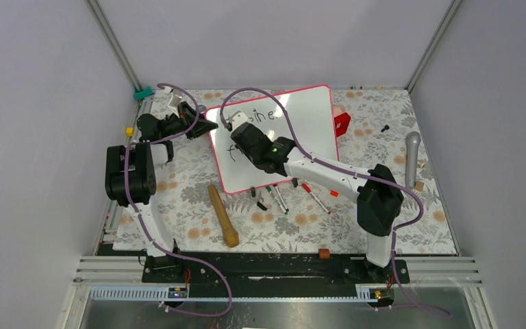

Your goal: Write a sentence on the whiteboard

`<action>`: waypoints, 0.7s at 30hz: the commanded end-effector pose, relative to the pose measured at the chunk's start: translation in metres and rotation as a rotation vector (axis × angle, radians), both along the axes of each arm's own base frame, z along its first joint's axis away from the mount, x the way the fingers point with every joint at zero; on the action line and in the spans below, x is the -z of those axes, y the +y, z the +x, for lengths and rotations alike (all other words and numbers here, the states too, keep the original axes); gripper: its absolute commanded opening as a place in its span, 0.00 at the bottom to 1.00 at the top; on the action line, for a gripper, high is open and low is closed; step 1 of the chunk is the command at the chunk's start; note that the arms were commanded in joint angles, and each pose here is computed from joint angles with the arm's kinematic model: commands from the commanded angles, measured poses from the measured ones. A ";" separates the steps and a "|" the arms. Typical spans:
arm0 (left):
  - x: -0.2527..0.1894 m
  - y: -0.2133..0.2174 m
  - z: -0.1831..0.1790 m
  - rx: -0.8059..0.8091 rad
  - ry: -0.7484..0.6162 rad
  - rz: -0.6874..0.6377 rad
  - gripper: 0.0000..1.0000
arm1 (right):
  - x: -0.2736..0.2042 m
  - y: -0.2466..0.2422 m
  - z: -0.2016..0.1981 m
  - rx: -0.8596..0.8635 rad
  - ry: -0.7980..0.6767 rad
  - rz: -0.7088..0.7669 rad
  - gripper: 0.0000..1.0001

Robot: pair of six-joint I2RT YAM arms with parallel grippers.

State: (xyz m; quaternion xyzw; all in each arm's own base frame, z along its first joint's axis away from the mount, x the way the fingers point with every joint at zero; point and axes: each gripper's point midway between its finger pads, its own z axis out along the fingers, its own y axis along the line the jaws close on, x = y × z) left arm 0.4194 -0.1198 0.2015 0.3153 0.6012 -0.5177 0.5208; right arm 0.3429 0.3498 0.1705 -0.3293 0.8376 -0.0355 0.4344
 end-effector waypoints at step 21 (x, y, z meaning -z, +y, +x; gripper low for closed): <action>0.029 -0.009 -0.042 0.254 -0.175 0.150 0.00 | 0.003 -0.005 -0.007 -0.025 0.034 0.005 0.00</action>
